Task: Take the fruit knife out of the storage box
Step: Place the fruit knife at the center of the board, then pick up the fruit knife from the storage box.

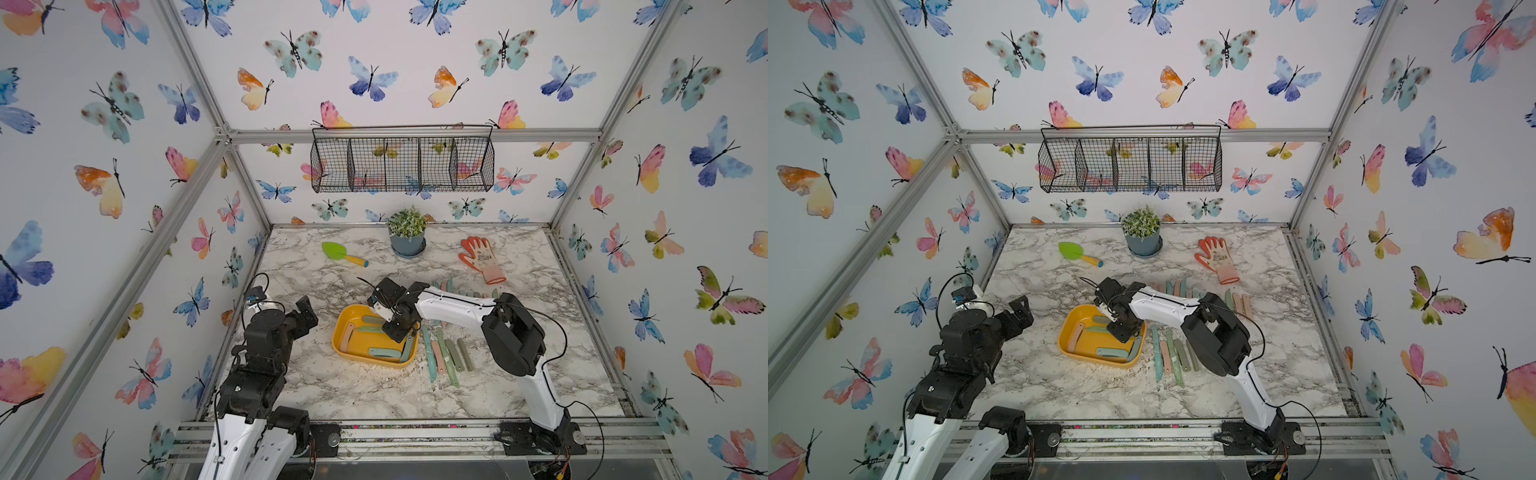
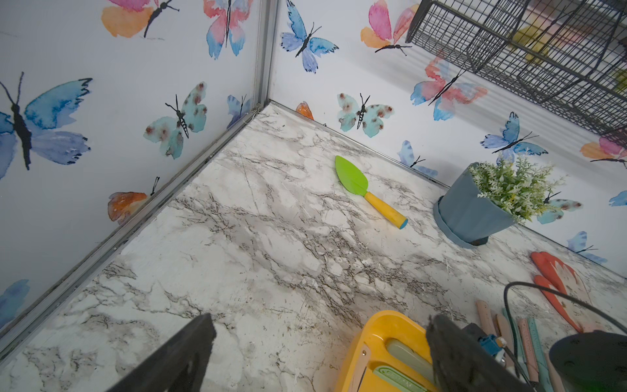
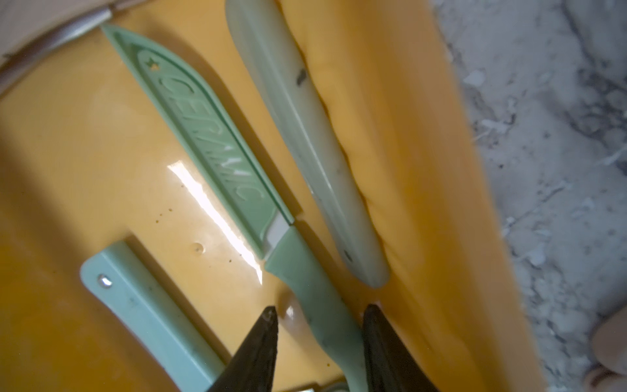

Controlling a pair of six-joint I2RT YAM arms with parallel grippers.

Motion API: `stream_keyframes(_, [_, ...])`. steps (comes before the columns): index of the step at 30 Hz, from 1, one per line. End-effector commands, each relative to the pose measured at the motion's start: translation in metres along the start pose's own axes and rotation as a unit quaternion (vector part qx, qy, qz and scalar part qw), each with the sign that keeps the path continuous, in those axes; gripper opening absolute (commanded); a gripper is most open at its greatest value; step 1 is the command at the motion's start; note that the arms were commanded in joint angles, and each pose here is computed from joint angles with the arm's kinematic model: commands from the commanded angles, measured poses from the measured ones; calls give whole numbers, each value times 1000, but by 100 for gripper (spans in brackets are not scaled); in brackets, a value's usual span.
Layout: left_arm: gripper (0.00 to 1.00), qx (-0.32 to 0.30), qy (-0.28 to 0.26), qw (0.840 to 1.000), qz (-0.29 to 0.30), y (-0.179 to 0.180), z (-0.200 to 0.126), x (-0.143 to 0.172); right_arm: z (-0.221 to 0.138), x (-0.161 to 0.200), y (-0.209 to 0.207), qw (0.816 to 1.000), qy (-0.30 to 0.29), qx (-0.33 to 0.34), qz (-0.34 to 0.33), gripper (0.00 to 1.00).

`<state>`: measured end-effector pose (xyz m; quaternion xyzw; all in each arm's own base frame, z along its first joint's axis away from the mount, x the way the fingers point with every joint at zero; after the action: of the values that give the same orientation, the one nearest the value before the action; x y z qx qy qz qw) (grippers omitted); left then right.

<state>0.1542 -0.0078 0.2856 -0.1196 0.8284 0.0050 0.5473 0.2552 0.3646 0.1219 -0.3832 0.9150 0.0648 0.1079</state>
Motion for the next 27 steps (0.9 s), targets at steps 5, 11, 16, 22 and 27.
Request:
stream_keyframes(5, [98,-4,-14,1000,-6,2,-6,-6,13,-1,1,999,35,5,-25,42])
stream_keyframes(11, [98,-5,-15,1000,-6,2,-6,-6,20,4,10,997,52,-7,-49,38])
stream_keyframes(16, [98,-4,-16,1000,-7,2,-6,-7,22,6,11,997,58,-5,-55,31])
stream_keyframes(22, [98,-5,-17,1000,-7,2,-7,-7,15,4,14,996,54,0,-65,22])
stream_keyframes(27, [99,-4,-17,1000,-7,2,-7,-6,3,2,20,996,39,-5,-81,21])
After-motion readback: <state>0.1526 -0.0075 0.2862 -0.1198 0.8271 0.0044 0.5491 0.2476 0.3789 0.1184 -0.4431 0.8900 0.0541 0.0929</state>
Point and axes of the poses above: each gripper's point midway between its finger pads, its own z axis out along the fingers, its own y axis along the line the jaws close on, x = y × z, the point moved 10 cm from there along -z, back along the fingers, and after that the axes turned 11 degrees about z, right-handed, at the moved point
